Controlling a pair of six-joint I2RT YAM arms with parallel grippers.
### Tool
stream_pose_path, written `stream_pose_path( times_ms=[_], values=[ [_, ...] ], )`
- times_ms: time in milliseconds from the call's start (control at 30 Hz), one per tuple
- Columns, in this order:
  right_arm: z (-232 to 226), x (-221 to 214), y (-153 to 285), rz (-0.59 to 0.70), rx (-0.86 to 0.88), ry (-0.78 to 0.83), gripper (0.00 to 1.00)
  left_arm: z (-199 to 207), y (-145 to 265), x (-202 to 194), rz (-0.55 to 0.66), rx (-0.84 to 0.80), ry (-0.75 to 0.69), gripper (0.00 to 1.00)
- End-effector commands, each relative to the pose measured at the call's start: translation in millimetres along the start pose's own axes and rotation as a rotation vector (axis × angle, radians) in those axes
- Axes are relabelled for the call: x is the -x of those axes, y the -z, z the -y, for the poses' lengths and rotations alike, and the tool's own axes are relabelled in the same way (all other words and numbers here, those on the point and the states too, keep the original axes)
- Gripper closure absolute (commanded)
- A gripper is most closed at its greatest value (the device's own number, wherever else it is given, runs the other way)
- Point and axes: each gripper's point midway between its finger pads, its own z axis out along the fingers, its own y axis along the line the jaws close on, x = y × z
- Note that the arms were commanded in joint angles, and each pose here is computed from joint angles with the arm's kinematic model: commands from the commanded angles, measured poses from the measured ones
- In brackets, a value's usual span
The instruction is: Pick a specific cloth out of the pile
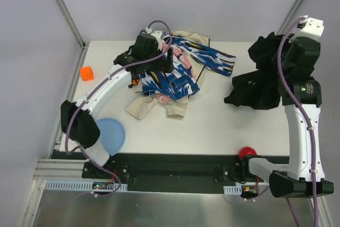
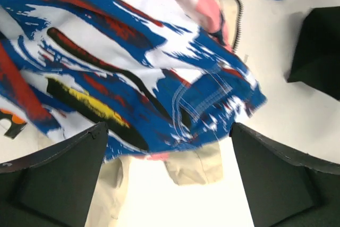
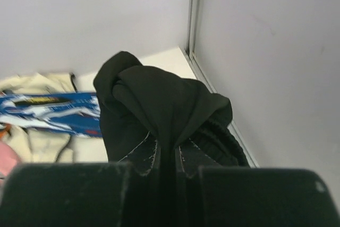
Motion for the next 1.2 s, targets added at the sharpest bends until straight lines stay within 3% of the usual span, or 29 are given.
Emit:
stream_pose_path(
  times_ms=[0,133,300,400,467,567,633,667,700,733,967,1167],
  values=[
    [7.6,-33.5,-14.3,-0.020,-0.047,-0.015,0.99,21.2,56.5,-10.0,0.043,-0.073,-0.036,0.01],
    [-4.5,-140.0,-44.0,-0.242,-0.012,-0.066,0.99,16.7,87.9,-25.8,0.090,-0.063,-0.005,0.01],
    [1.3,-296.1,-57.1,-0.616,-0.110,-0.289,0.99,-26.8,108.8,-74.7,0.130,0.080,0.095,0.01],
    [4.3,-358.3,-52.7,-0.792,-0.132,-0.362,0.99,-55.2,118.8,-110.8,0.149,0.169,0.168,0.01],
    [2.2,-377.7,-51.5,-0.854,-0.121,-0.369,0.99,-68.9,126.0,-129.0,0.171,0.204,0.200,0.01],
    [-5.6,-377.6,-50.6,-0.893,-0.071,-0.360,0.98,-80.4,141.6,-140.1,0.236,0.216,0.227,0.01],
    [-2.8,-360.1,-47.6,-0.874,-0.071,-0.336,0.87,-83.8,147.3,-146.0,0.261,0.211,0.239,0.01],
    [4.8,-349.7,-45.8,-0.852,-0.102,-0.315,0.76,-85.6,150.1,-147.9,0.275,0.211,0.242,0.01],
    [9.6,-336.0,-43.3,-0.819,-0.114,-0.300,0.56,-87.5,152.4,-149.6,0.287,0.212,0.241,0.01],
    [12.4,-322.0,-39.7,-0.784,-0.110,-0.285,0.06,-90.9,153.9,-150.9,0.297,0.224,0.236,0.01],
    [37.3,-235.3,4.1,-0.616,-0.169,-0.236,0.04,-92.3,163.9,-148.8,0.341,0.214,0.240,0.01],
    [42.7,-192.0,47.5,-0.430,-0.124,-0.266,0.04,-104.6,170.1,-149.2,0.365,0.280,0.274,0.01]
  ],
)
